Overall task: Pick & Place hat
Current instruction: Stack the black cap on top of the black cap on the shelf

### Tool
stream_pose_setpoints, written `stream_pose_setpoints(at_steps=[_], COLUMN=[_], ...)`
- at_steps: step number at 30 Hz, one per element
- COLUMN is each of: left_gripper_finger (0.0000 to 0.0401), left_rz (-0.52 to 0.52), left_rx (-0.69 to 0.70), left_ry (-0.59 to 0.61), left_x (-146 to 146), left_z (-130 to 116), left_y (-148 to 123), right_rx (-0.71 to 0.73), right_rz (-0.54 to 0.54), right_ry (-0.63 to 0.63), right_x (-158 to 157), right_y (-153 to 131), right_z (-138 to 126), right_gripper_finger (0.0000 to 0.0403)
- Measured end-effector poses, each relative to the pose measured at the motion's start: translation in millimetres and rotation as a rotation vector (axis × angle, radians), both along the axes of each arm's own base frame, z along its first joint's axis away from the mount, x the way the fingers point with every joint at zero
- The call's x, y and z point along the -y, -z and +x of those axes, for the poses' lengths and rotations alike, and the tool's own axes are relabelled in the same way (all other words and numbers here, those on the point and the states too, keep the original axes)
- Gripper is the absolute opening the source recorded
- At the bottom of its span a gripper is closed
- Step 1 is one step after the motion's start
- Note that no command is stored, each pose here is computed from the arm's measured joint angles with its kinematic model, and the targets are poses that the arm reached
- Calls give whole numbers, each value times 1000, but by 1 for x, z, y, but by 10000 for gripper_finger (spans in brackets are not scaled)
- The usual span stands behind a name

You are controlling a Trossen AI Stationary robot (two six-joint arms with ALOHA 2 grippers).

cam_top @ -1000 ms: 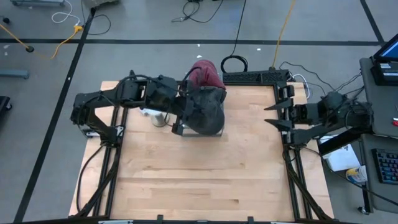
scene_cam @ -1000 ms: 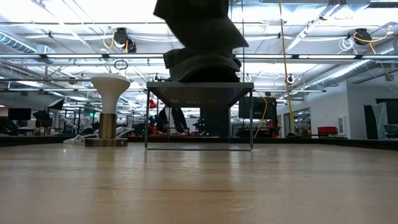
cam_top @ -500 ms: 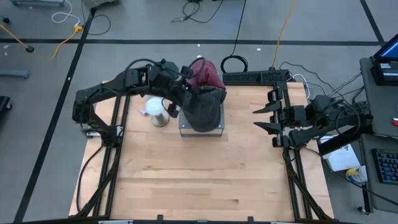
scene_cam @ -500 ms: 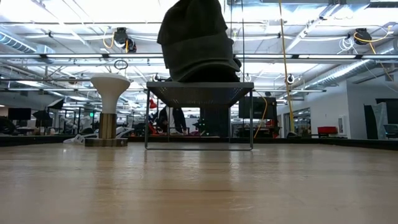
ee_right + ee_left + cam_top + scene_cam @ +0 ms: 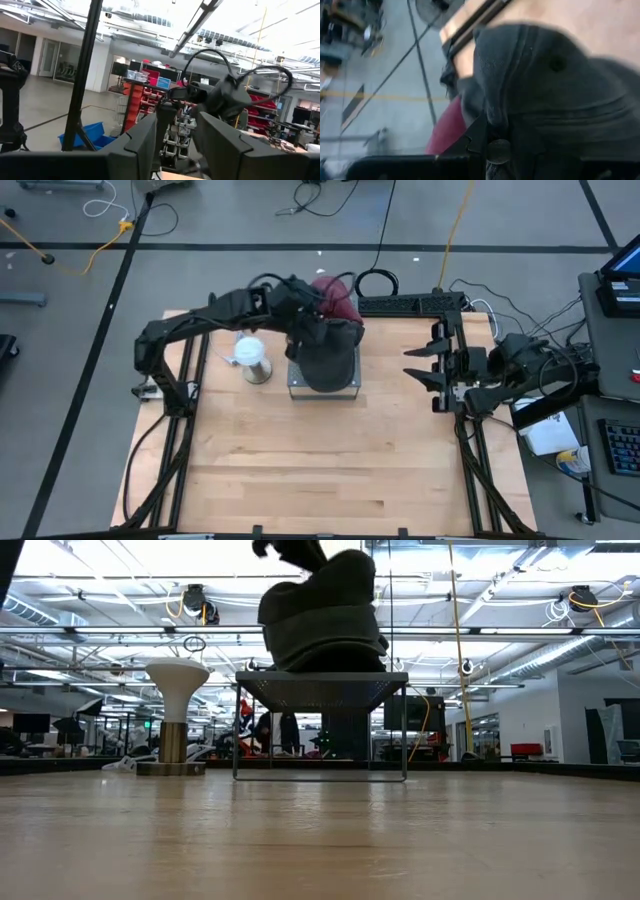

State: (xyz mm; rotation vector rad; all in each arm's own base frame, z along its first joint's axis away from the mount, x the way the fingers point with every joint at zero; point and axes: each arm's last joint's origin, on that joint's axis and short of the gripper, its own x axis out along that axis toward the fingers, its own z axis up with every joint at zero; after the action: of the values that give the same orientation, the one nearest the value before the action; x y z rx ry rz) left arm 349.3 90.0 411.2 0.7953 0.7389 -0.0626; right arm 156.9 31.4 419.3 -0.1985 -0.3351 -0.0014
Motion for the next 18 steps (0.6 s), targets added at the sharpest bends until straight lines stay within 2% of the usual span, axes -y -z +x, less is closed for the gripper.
stream_pose_setpoints(at_steps=[4, 7, 18], left_gripper_finger=[53, 53, 53], left_rz=[59, 52, 25], left_rx=[-47, -75, -167], left_ry=[-112, -167, -222], left_x=[-12, -21, -39], left_z=[9, 14, 38], left_y=[13, 23, 61], right_rx=[0, 0, -7], right_rz=[5, 4, -6], right_ry=[-1, -1, 2], right_x=[0, 0, 0], right_y=[0, 0, 1], right_z=[0, 0, 0], right_gripper_finger=[139, 139, 139])
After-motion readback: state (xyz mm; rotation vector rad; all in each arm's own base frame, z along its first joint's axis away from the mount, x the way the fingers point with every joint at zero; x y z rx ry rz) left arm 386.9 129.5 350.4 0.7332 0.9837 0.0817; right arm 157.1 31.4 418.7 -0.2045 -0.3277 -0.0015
